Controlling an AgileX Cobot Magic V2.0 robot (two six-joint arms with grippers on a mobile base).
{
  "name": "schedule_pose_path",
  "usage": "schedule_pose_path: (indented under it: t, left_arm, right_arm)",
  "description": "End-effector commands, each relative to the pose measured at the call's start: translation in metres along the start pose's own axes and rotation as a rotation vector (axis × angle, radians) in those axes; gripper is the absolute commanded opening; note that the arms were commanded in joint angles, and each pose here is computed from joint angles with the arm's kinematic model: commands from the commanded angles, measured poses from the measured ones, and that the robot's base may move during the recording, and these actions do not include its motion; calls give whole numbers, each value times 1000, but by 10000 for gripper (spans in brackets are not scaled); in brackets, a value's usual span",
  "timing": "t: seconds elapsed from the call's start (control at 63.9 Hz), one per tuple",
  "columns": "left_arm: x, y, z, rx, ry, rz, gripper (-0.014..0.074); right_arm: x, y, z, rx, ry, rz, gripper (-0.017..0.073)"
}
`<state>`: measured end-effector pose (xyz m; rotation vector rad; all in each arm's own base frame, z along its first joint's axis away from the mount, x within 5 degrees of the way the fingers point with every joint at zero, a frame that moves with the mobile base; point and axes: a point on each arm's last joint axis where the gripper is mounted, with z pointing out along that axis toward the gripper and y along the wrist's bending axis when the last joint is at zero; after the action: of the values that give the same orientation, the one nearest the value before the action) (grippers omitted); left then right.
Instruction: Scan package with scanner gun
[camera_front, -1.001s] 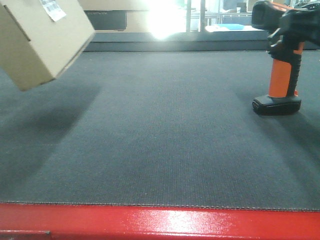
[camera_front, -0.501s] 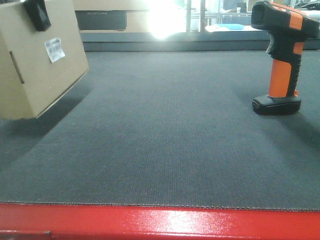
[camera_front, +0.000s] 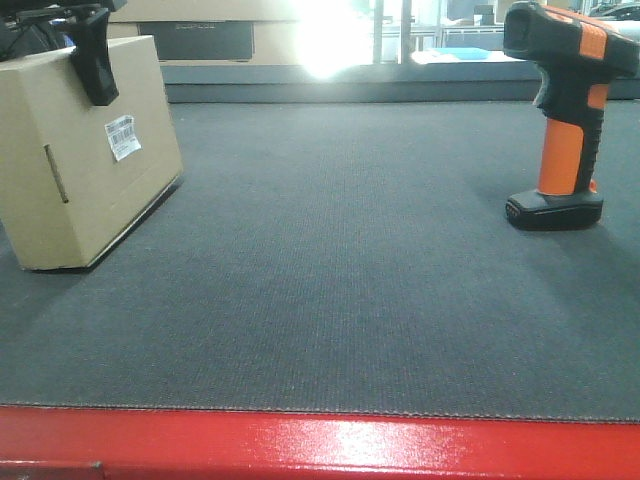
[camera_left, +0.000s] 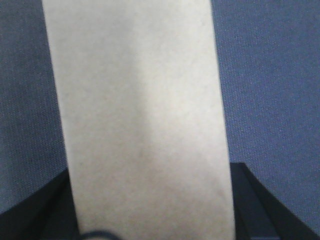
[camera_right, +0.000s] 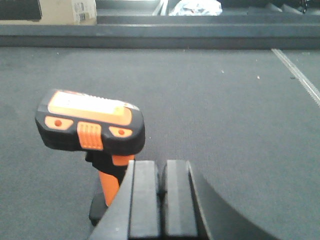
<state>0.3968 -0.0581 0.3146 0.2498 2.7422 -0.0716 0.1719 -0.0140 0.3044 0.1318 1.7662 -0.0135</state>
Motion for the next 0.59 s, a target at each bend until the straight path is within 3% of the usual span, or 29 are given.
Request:
schedule_pose_path:
  t: [0.0, 0.094, 0.172, 0.454, 0.579]
  left_arm:
    - [-3, -1, -2, 0, -25, -7, -109]
    - [-3, -1, -2, 0, -17, -7, -61]
    - [-2, -2, -2, 1, -7, -5, 36]
    - [-1, -3, -5, 7, -7, -7, 610]
    - [0, -3, -18, 6, -37, -6, 570]
  right_arm:
    - [-7, -1, -2, 7, -29, -23, -153]
    - [-8, -1, -2, 7, -33, -23, -153]
    - [-8, -1, -2, 8, -35, -23, -153]
    - [-8, -1, -2, 8, -35, -23, -153]
    - [-8, -1, -2, 8, -35, -23, -153]
